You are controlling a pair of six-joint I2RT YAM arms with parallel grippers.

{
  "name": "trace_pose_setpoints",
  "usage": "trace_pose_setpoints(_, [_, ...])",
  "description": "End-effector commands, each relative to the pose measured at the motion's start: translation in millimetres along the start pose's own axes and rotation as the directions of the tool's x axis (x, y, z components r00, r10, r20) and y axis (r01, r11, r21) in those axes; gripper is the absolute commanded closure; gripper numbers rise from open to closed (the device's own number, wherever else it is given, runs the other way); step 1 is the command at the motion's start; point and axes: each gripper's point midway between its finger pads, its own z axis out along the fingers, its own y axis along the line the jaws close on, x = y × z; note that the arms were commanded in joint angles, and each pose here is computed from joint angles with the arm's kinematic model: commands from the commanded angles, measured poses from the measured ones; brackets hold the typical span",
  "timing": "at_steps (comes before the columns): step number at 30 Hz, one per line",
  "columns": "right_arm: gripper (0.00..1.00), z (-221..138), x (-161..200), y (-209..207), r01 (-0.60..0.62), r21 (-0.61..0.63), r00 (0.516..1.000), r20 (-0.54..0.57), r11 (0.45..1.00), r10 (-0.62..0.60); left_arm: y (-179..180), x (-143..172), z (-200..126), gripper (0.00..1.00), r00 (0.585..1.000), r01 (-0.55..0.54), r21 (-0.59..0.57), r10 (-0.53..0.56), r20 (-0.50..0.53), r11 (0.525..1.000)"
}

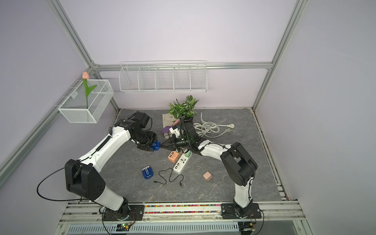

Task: Charge the electric shaver
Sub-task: Insert the charging cable into the electric shaver.

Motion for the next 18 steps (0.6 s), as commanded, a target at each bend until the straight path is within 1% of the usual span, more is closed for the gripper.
trace_pose_setpoints(1, [0.93, -2.6, -0.5, -8.3, 0.014, 0.012, 1.0, 0.016, 1.0, -0.014, -0.8, 4.8, -7.3, 1.0, 1.0, 0.017, 0.013, -0.017, -0.011, 1.0])
trace_pose_setpoints(10, [0.93, 2.0, -5.4, 5.6, 0.029, -0.01, 0.999, 0.021, 1.0, -0.029, 0.3, 6.8, -3.7, 1.0, 1.0, 0.015, 0.001, -0.015, -0.022, 1.0])
trace_pose_setpoints(18, [0.93, 2.7, -6.4, 2.5, 0.026, -0.003, 0.999, 0.021, 1.0, -0.026, 1.0, 8.4, -3.4, 1.0, 1.0, 0.012, 0.0, -0.012, -0.026, 1.0])
